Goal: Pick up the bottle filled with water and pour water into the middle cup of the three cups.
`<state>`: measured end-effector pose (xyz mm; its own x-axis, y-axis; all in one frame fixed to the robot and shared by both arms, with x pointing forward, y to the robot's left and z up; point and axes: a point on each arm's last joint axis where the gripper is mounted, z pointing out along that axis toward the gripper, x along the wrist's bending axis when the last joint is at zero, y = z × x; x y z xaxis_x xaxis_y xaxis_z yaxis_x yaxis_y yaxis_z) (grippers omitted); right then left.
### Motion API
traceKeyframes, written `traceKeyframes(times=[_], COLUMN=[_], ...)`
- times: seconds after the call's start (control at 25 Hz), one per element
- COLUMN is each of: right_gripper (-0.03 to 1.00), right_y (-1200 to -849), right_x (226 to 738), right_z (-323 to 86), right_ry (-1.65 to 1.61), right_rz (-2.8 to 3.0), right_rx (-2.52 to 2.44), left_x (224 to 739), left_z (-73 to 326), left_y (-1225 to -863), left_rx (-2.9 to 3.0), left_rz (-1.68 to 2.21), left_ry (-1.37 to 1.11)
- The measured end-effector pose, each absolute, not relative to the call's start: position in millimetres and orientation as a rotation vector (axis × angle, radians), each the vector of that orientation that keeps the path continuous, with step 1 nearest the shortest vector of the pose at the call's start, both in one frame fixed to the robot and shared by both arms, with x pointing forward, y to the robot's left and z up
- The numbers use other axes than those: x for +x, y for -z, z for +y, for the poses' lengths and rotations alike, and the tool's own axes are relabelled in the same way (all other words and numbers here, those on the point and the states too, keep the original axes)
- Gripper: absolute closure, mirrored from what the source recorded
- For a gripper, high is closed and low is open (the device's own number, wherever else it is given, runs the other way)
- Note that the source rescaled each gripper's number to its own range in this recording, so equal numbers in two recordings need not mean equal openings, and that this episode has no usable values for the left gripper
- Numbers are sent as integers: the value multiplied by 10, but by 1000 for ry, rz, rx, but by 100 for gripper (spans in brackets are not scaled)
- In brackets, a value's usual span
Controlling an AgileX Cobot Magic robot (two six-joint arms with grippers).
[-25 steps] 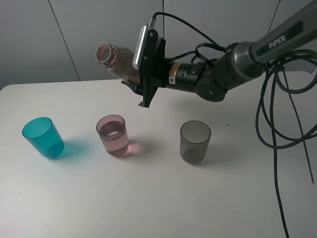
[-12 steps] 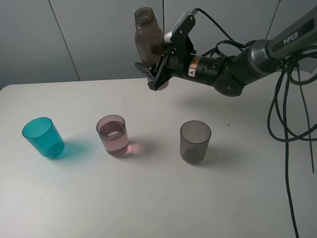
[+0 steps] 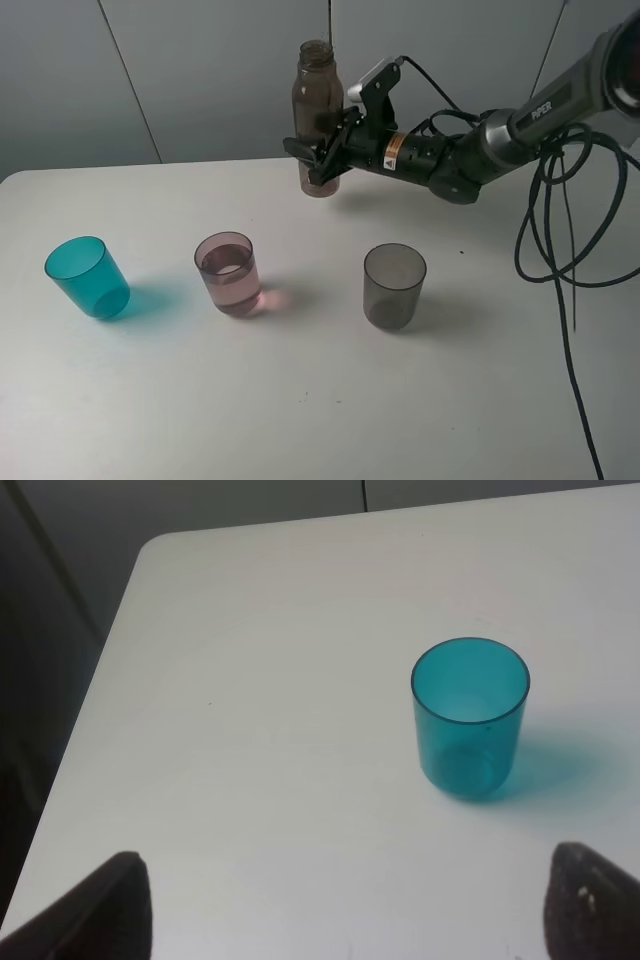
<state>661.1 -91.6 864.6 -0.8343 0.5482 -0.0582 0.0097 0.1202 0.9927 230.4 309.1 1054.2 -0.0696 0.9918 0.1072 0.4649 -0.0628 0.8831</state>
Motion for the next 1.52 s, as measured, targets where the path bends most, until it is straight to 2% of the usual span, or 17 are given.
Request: traceKeyframes(times=[0.36, 1.08, 1.12, 1.2, 1.24, 1.28, 1.36, 1.52], right_gripper=[97, 95, 84, 35, 15, 6, -1, -3], right_y=[-8260, -8270, -8270, -8272, -8274, -8276, -8280, -8281], right_x=[6591, 6589, 6589, 6589, 6589, 6592, 6601, 6603], right_z=[-904, -891, -891, -890, -890, -892, -896, -897], right_ry=[-1740, -1731, -1731, -1733, -1738, -1742, -1746, -1748], right_rz=[2081, 2076, 2076, 2074, 2072, 2069, 2059, 2057], right_rx=[564, 487, 487, 486, 493, 504, 525, 532], left_x=[2304, 2304, 2304, 2304, 2304, 2304, 2304, 2304], left_z=[3091, 3091, 3091, 3091, 3091, 3091, 3091, 3091], left_y=[-10542, -10542, -10542, -10542, -10542, -10542, -10542, -10542], left_rx=[1582, 1582, 1582, 1582, 1582, 1582, 1582, 1582], left_rz=[1589, 1589, 1589, 1589, 1589, 1589, 1589, 1589], left_ry=[-1080, -1080, -1080, -1080, -1080, -1080, -1080, -1080])
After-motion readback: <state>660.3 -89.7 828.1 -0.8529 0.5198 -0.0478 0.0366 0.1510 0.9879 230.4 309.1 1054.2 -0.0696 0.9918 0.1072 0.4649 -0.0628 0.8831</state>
